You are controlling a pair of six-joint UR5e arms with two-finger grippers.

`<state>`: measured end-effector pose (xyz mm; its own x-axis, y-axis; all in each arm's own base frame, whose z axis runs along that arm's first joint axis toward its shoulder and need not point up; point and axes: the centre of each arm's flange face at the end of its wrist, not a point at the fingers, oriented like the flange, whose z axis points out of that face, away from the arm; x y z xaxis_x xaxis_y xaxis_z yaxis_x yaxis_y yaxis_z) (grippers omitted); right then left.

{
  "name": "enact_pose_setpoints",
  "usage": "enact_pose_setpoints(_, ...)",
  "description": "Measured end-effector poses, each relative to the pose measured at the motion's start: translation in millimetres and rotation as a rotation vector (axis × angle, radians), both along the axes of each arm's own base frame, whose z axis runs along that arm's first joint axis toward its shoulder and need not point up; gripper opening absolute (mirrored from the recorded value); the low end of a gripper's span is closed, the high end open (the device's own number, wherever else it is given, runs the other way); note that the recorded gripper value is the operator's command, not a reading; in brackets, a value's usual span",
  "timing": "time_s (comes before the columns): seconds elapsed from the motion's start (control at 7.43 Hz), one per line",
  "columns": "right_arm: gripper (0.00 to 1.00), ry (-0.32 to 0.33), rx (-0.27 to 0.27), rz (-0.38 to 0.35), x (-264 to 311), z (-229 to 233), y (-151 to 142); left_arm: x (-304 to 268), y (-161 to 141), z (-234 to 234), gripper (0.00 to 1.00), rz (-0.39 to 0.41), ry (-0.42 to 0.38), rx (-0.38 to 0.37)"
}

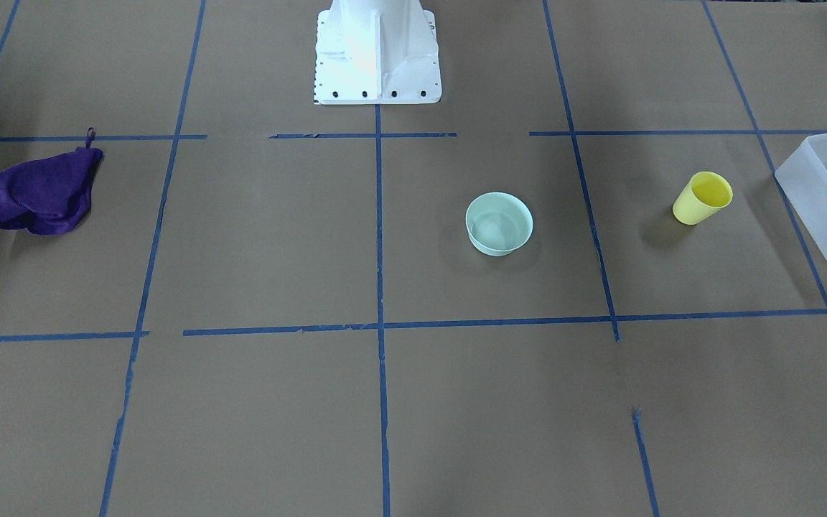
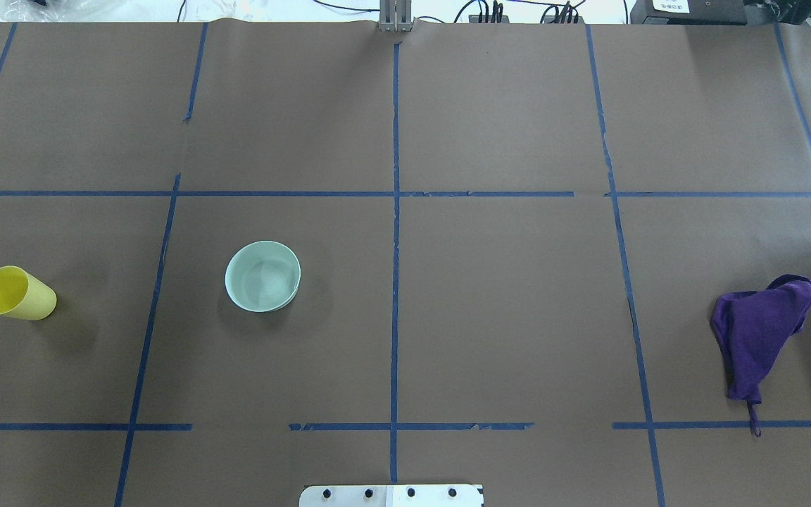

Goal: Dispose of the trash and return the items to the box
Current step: 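Move the left gripper toward the yellow cup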

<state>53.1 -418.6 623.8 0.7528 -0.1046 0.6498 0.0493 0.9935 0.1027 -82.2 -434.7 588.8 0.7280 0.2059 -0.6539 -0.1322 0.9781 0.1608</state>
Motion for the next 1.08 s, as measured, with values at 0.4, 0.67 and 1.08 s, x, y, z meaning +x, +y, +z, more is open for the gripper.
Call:
enact_pose_setpoints(0.4, 1.0, -0.016, -0.003, -0.002, -1, -1, 0, 1, -3, -3, 1.0, 0.001, 0.003, 0.009)
enact_pose_setpoints(0.67, 1.0, -0.078, 0.011, -0.011, -9, -10, -3, 3, -10, -16, 1.0, 0.007, 0.004, 0.079)
enact_pose_setpoints(1.08, 1.0, -0.139, 0.152, -0.041, -23, -40, -21, 12, -56, -46, 1.0, 0.026, -0.002, 0.471)
